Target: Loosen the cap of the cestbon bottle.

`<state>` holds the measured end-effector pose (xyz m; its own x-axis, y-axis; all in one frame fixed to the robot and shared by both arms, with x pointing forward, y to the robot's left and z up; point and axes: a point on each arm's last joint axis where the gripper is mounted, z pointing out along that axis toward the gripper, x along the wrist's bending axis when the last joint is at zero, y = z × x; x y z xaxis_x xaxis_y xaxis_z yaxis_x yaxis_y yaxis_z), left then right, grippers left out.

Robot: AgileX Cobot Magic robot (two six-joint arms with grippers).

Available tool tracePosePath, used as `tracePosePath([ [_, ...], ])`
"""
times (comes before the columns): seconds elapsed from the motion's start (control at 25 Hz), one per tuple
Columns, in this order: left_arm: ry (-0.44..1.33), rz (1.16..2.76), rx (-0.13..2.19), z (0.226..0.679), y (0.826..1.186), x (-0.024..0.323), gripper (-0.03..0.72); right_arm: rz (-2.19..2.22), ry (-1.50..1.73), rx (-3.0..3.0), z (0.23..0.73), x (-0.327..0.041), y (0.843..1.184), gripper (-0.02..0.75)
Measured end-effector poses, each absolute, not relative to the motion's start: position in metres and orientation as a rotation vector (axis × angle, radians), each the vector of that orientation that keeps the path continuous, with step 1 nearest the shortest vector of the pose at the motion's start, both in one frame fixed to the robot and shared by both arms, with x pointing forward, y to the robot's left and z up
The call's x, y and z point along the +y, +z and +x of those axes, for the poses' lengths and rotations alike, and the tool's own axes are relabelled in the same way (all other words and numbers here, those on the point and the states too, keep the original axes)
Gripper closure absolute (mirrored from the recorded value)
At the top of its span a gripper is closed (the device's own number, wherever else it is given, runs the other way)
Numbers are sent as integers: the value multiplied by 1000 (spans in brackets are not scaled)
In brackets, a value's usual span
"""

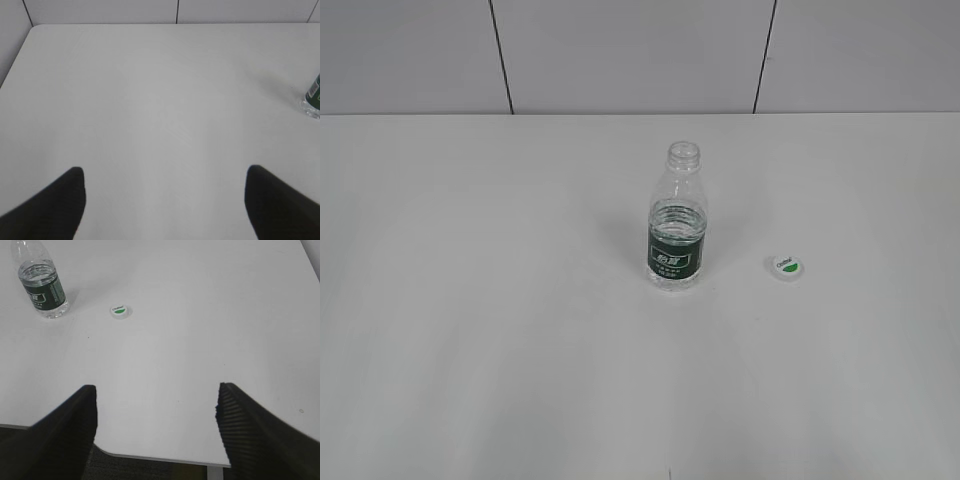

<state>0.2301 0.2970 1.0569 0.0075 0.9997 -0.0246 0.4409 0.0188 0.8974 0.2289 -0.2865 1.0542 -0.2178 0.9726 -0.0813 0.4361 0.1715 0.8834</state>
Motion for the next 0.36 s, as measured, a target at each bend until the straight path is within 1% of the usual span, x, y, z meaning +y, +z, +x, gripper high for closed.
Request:
tracePosePath([
  [0.36,931,1525,1536,230,1057,297,102,1340,990,1761,229,-287,1054,169],
])
